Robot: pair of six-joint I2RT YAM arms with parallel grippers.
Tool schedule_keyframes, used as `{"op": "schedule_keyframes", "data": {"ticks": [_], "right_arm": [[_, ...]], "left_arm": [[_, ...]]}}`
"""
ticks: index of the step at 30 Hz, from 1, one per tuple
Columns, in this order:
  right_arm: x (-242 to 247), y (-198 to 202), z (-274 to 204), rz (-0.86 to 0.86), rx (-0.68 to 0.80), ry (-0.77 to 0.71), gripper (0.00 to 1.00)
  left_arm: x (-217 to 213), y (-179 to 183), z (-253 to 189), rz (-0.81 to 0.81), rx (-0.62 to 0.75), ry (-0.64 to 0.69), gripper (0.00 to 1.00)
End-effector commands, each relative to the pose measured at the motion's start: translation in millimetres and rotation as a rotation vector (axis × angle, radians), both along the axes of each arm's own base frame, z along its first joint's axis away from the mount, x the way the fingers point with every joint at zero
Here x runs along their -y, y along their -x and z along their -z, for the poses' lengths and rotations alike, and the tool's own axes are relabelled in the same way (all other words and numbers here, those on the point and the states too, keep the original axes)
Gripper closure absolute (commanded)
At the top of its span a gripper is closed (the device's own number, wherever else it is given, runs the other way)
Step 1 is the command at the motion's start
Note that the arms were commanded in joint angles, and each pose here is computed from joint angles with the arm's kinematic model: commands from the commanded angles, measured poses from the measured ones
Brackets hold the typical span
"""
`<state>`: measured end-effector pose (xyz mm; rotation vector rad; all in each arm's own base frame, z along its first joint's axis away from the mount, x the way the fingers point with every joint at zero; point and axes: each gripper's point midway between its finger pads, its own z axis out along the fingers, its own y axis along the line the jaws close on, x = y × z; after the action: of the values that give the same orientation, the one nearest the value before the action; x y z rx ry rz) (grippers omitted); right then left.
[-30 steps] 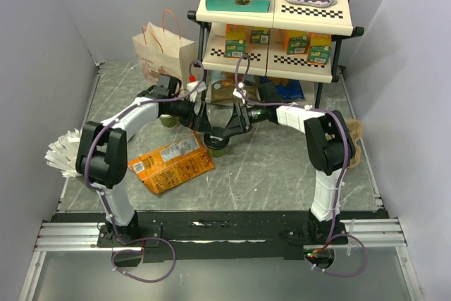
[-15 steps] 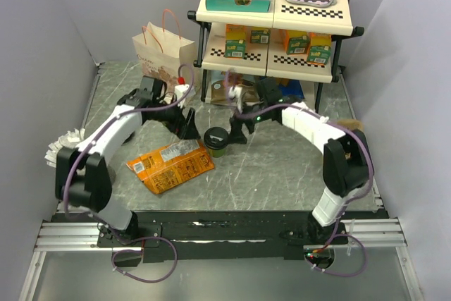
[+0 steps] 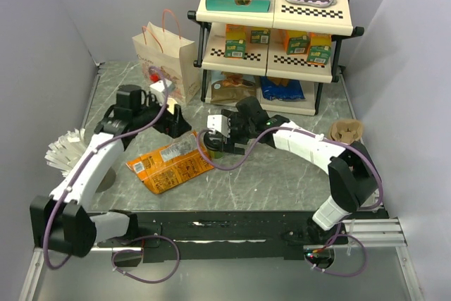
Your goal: Pack the takeout coffee
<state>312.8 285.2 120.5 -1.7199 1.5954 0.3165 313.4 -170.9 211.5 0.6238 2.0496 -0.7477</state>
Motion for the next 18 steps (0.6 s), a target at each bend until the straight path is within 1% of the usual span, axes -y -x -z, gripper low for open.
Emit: {"op": "schedule_keyframes", "data": {"ticks": [1,3,6,9,10,11,12,15,18], "right_arm": [[-0.7,-24.2,-33.2,0.007,0.198,-0.009,0.00],[-3.4,-24.7,-44.0,0.010,0.218,-0.035,0.00],[-15.0,-9.7,-58.9,-0.068,0.223,-0.081,0.00],[-24.0,11.8,-52.1,-0.173,0.162,-0.096,0.00],[-26.7,12.8,-55.9,-0.207,0.165,-0.093,0.00],[-26.8,24.2,-47.6,-0.248,0.109,-0.080,0.00],[-28.1,25.4,-42.0,-0.264,0.089,-0.072,0.00],[-31.1,30.1,-38.5,-0.326,0.080,-0.061,0.00],[-36.2,29.4,-29.9,-0.369,0.120,-0.030,0.00]], "left_arm": [[-27.6,-13.6,-6.7,-0.153,-0.012,0.074,0.01],[-44.3,-21.2,-4.9,-0.208,-0.032,0.088,0.01],[-52.5,-30.4,-11.3,-0.221,-0.009,0.080,0.01],[-52.8,-36.5,-19.0,-0.211,0.006,0.089,0.01],[-52.2,-37.3,-19.3,-0.206,0.005,0.089,0.01],[-51.8,-38.1,-19.1,-0.199,0.001,0.090,0.01],[-51.4,-38.4,-20.8,-0.196,0.003,0.091,0.01],[-51.2,-37.0,-17.9,-0.191,-0.003,0.091,0.01],[-51.7,-34.5,-15.9,-0.198,-0.007,0.097,0.01]]}}
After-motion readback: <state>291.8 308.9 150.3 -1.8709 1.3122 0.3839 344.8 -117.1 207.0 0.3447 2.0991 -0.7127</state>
